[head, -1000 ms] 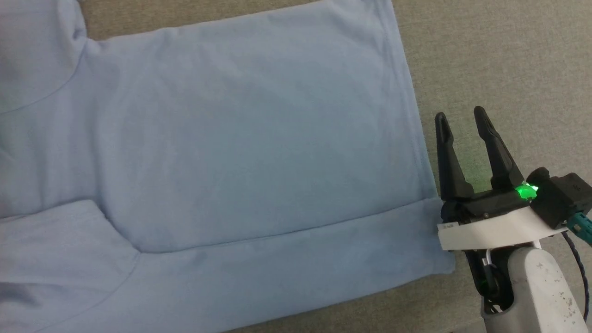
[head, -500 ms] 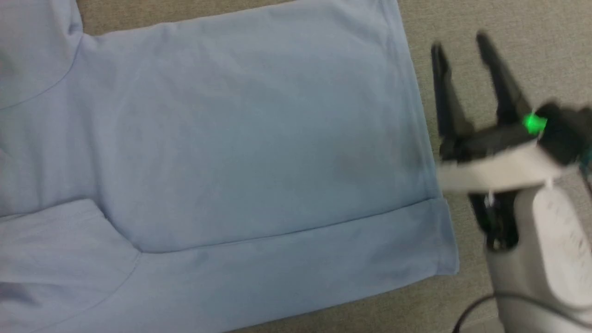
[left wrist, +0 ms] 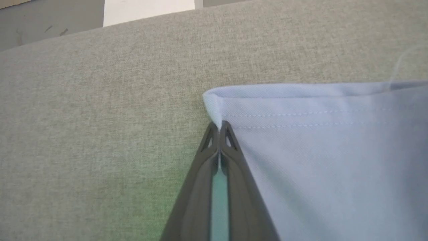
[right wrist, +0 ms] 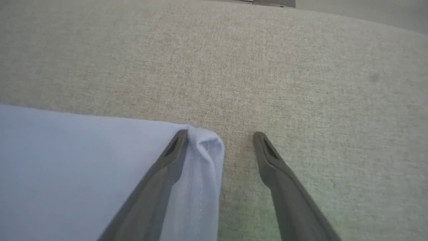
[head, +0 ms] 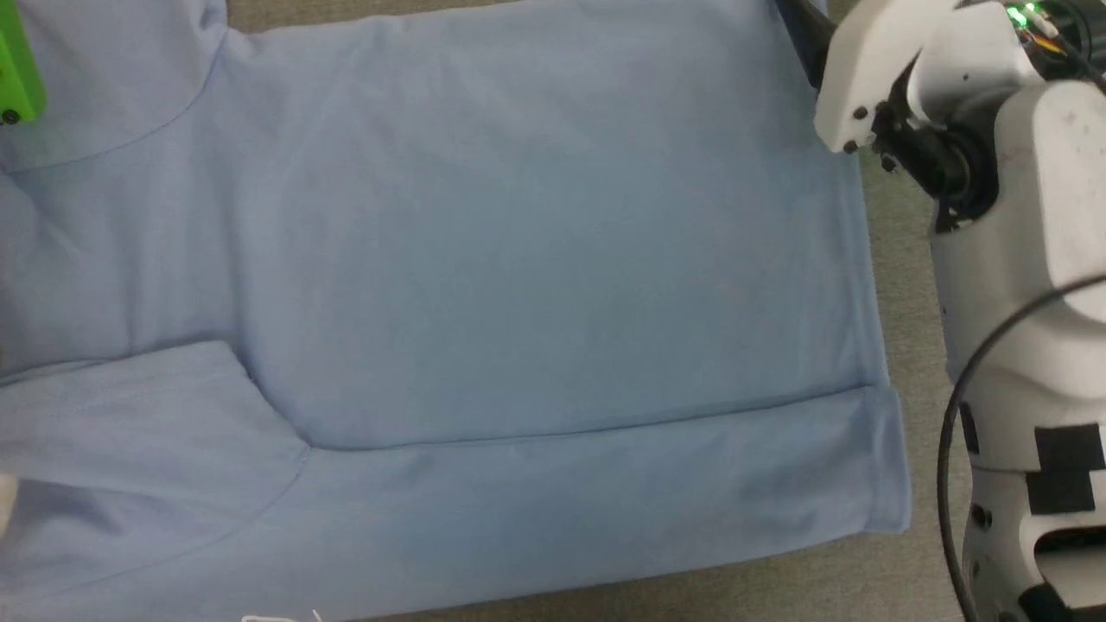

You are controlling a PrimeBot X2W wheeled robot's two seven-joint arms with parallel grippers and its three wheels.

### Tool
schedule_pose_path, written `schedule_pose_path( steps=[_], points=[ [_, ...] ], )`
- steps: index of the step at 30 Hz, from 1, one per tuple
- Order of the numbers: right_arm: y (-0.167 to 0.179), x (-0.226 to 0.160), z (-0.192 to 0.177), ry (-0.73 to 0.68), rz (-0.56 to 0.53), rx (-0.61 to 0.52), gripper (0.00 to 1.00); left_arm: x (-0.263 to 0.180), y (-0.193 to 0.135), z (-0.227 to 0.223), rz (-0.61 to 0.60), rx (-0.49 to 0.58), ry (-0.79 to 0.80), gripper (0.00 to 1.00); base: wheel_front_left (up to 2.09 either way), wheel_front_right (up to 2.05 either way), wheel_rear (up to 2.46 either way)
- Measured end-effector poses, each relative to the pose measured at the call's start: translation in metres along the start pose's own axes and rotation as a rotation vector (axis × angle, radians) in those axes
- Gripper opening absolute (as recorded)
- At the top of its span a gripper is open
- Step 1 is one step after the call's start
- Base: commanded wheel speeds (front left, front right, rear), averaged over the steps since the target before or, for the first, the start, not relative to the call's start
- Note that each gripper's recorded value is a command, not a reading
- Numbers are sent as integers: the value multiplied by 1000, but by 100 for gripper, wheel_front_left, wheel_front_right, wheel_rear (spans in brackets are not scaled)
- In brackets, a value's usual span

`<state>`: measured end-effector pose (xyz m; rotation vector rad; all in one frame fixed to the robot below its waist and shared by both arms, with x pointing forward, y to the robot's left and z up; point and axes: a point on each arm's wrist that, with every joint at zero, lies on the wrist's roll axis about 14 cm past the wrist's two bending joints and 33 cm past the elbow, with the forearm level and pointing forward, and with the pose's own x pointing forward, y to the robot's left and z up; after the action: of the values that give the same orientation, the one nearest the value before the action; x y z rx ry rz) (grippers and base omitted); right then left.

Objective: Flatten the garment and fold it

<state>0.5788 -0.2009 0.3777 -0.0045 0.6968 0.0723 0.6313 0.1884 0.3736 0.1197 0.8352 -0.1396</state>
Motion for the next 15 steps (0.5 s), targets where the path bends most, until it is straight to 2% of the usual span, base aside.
schedule_pose_path(
  steps=[4,6,7,8,12,15],
  points=[
    [6,8,-5,121,9,-27,100,2,2,-1,-5,2,-9,0,0,0,0],
    [8,10,-6,166,8,-44,45,2,3,-2,-9,-1,-10,0,0,0,0],
    [9,10,-7,189,8,-52,25,2,3,-2,-10,-1,-11,0,0,0,0],
    [10,10,-7,208,7,-62,0,2,3,-2,-13,-3,-14,0,0,0,0],
    [19,4,-5,223,22,-87,0,-2,1,5,-26,-7,-63,0,0,0,0],
    [26,-3,1,146,39,-95,0,-12,-2,23,-39,5,-202,0,0,0,0]
  ],
)
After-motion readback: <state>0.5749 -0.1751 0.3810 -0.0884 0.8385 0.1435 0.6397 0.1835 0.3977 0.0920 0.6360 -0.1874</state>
